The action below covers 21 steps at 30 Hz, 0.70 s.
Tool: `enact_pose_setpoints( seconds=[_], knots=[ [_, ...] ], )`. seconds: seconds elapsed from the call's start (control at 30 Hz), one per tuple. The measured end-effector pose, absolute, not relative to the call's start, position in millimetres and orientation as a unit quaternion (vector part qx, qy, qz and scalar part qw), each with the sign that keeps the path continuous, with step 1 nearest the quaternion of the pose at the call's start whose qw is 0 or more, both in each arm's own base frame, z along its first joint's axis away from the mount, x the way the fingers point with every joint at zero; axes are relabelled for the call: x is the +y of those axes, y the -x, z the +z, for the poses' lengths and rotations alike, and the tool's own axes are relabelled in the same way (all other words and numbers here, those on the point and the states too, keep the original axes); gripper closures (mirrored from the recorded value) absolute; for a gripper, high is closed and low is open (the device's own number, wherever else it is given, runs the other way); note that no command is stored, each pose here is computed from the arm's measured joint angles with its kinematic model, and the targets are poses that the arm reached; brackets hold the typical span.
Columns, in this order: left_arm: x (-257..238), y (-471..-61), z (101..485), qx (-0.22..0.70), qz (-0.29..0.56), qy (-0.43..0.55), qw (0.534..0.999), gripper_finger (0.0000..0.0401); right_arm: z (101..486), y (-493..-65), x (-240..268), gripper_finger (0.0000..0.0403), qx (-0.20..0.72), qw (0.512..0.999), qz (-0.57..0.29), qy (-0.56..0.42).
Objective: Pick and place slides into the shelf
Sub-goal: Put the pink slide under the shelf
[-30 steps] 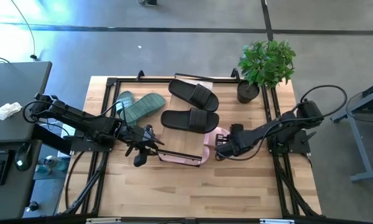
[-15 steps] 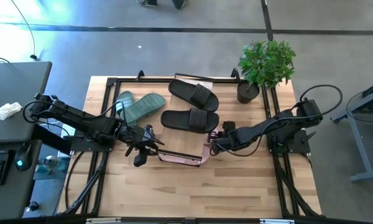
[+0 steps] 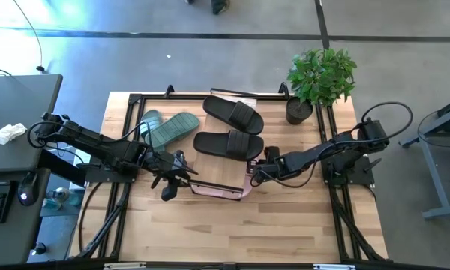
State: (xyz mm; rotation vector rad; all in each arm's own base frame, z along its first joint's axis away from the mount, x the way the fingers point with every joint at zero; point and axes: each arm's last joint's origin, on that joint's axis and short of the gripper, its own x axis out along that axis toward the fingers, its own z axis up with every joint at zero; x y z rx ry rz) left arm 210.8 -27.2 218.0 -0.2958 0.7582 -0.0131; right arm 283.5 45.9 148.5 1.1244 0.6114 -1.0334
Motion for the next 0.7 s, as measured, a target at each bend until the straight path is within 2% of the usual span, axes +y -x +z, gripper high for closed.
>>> enact_pose_setpoints(
  seconds=[0.7],
  knots=[
    [-27.0, -210.8, 217.9, 0.368, -0.001, 0.146, 0.918, 0.0284, 149.3, -284.8, 54.3, 0.0403, 0.287, 0.694, -0.433, -0.498]
  ],
)
